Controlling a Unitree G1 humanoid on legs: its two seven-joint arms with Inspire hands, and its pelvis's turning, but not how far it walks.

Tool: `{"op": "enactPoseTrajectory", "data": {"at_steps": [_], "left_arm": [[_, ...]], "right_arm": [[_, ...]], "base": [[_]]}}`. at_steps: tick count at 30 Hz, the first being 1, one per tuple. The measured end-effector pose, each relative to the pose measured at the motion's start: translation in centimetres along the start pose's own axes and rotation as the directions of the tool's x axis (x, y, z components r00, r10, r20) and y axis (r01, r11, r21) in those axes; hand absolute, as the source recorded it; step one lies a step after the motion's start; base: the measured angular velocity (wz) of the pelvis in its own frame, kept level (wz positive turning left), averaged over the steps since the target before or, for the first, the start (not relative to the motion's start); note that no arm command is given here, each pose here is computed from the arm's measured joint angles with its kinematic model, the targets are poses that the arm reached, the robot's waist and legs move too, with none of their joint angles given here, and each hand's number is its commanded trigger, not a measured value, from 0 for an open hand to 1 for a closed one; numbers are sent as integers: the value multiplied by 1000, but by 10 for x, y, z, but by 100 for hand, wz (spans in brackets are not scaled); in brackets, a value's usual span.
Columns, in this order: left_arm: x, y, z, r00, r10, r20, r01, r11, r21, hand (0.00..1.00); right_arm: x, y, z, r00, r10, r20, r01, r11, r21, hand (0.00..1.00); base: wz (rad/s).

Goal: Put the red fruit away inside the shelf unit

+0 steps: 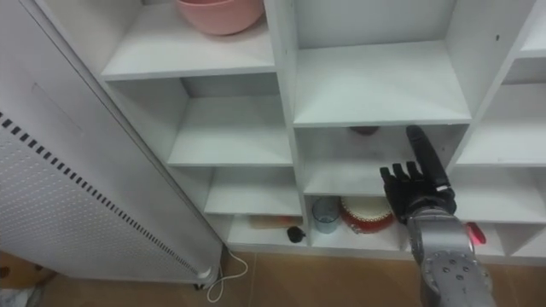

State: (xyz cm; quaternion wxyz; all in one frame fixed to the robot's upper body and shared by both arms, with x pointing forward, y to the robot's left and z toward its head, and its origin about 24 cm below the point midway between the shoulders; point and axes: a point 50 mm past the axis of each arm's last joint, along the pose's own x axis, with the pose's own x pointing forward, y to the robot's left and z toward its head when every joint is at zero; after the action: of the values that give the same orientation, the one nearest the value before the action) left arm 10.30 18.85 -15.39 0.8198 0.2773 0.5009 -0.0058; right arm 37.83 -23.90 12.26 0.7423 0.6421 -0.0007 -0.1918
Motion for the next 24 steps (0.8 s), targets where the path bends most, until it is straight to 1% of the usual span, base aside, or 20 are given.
{"op": "enactPoseTrajectory", "data": {"at_steps": [3, 10, 16, 19, 21, 22, 24], "left_arm": [[0, 1, 0, 1000, 3, 7, -3, 1000, 1, 0], [0, 2, 1, 1000, -1, 18, 1, 1000, 16, 0], [1, 6, -5, 1000, 1, 6, -1, 999, 33, 0], [1, 8, -7, 1000, 3, -14, -3, 1000, 31, 0], [1, 9, -14, 999, -19, -47, 21, 999, 25, 0], [2, 9, -15, 998, -24, -56, 26, 999, 22, 0], [4, 15, -23, 995, -26, -98, 26, 1000, -5, 0]], "right_arm": [[0, 0, 6, 1000, -11, 17, 11, 999, 30, 0], [1, -2, 7, 1000, -20, 10, 20, 999, 36, 0], [7, -32, 13, 991, -131, 27, 131, 991, 21, 0], [6, -62, 23, 978, -202, 44, 203, 979, -2, 0], [2, -95, 26, 960, -277, 34, 278, 960, -20, 0], [0, -105, 28, 954, -298, 36, 299, 954, -28, 0], [-15, -152, 37, 914, -403, 46, 405, 908, -103, 0]], "base": [[0], [-1], [-1], [0], [0], [6], [8]]}}
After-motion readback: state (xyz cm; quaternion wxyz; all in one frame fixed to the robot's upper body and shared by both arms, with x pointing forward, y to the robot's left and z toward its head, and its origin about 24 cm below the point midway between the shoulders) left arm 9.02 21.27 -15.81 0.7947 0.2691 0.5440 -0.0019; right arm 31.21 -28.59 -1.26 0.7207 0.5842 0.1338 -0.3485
